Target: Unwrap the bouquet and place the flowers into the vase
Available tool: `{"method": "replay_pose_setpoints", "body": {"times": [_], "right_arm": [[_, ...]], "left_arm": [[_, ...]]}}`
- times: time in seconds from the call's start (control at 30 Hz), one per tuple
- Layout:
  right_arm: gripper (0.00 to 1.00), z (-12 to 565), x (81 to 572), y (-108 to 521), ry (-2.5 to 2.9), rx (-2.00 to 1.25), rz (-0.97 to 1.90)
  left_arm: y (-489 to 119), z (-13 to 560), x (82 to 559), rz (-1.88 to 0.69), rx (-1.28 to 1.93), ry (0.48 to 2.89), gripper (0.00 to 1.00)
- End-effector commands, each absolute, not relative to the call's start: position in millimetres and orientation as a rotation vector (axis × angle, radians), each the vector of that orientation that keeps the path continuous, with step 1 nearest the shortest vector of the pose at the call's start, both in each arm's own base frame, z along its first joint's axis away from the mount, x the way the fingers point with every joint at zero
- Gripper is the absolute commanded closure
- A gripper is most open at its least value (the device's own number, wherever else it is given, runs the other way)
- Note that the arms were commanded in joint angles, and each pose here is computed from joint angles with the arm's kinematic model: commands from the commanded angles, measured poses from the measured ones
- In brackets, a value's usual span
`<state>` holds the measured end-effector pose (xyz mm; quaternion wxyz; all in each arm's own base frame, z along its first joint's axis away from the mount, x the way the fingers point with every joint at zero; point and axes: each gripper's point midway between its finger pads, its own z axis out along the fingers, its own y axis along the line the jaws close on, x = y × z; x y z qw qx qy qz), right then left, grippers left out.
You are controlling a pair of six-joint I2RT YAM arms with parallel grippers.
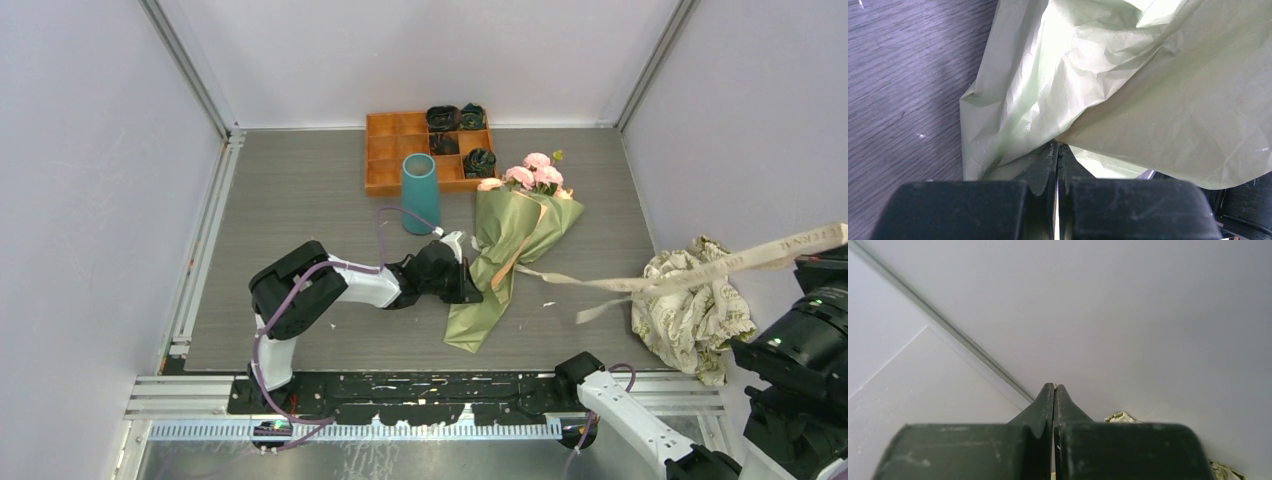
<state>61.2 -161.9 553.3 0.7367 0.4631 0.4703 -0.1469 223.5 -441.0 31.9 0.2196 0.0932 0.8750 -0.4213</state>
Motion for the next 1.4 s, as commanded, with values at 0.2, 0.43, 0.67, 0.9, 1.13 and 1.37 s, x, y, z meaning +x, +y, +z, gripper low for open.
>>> {"method": "replay_pose_setpoints", "body": {"times": [0.2,0.43,0.67,0.9,1.13,1.37], "right_arm": [[0.99,553,93,-148,1.216,0.922,-0.444],[0.99,530,147,-100,1.353,0.797,-0.316],[0.99,533,157,-81,1.405,0.738,-0.237],[0.99,551,179,-43,1.471,0.602,-0.279],[0.99,567,209,5,1.506,0.465,-0.374],[1.00,543,275,13,1.584,0.378,-0.561]], "left_arm": [[-396,42,223,-0.899,0.327,2.471,1.00],[-368,124,235,-0.758,0.359,2.329,1.00],[-350,191,234,-0.780,0.355,2.198,1.00],[-328,247,233,-0.727,0.373,2.086,1.00],[-333,299,234,-0.738,0.401,1.982,1.00],[-351,310,231,-0.675,0.466,1.967,1.00]]}}
